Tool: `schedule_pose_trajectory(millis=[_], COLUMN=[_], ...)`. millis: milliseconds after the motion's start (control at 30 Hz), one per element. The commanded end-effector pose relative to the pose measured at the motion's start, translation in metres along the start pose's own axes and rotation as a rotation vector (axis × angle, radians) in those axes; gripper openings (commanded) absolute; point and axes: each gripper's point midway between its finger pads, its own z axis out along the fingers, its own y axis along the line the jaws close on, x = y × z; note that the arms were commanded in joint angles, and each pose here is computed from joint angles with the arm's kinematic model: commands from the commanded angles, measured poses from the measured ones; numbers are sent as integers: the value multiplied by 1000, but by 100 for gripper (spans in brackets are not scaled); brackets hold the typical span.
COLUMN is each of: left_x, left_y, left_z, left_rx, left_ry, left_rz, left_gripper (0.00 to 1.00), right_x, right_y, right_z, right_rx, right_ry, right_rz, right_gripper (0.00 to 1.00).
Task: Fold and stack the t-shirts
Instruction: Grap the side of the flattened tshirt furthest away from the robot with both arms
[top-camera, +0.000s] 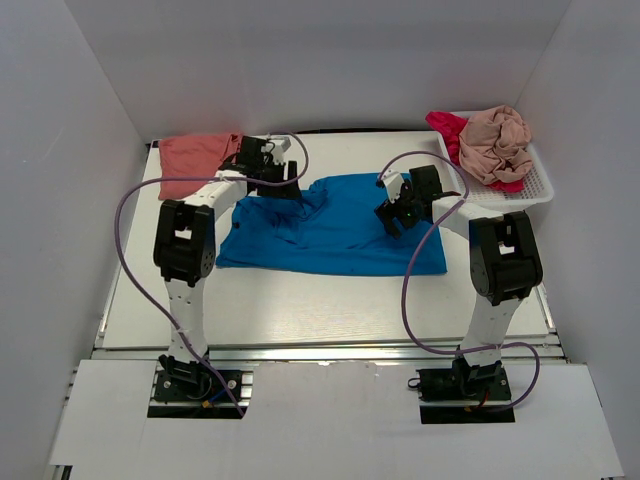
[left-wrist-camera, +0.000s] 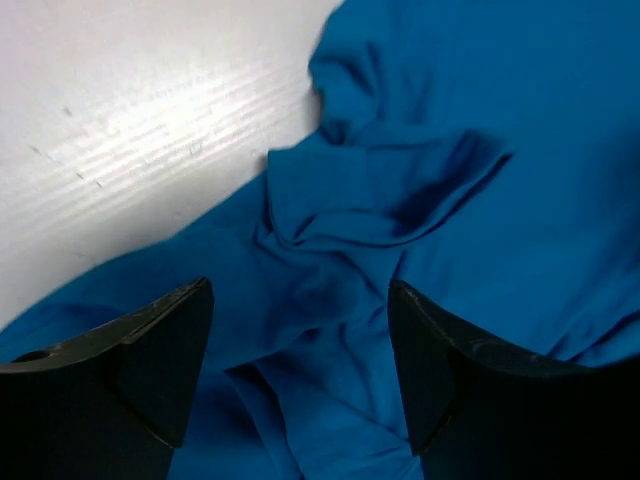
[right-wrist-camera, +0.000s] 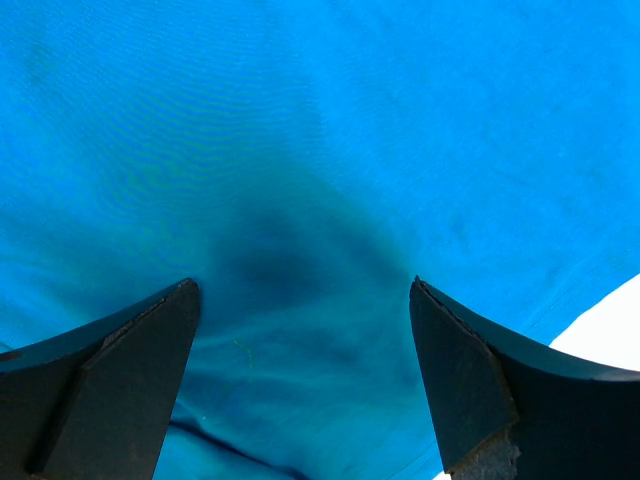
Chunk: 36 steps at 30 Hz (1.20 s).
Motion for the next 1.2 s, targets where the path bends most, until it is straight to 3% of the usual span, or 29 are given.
schedule_pose_trajectory(millis=[0,567,1033,1100,1167], left_x=[-4,-5,9,8,7], left_y=[-7,-7,-14,-15,-16], left_z=[3,29,45,45,45], left_rx=[34,83,95,95,96], left_ry=[-15,-18,15,12,10], left_rz=[1,-6,1,3,5], left_gripper=[80,69,67,61,47], right_x=[-19,-16,-15,-15,-15], right_y=[-3,-1,-1,0,-1], right_z=[-9,-3,-2,-2,-2], right_rx=[9,1,2,2,3], right_ry=[-55,-39,-37,-37,-36], right_rz=[-25,-25,-27,-27,-27], right_gripper=[89,89,89,89,89])
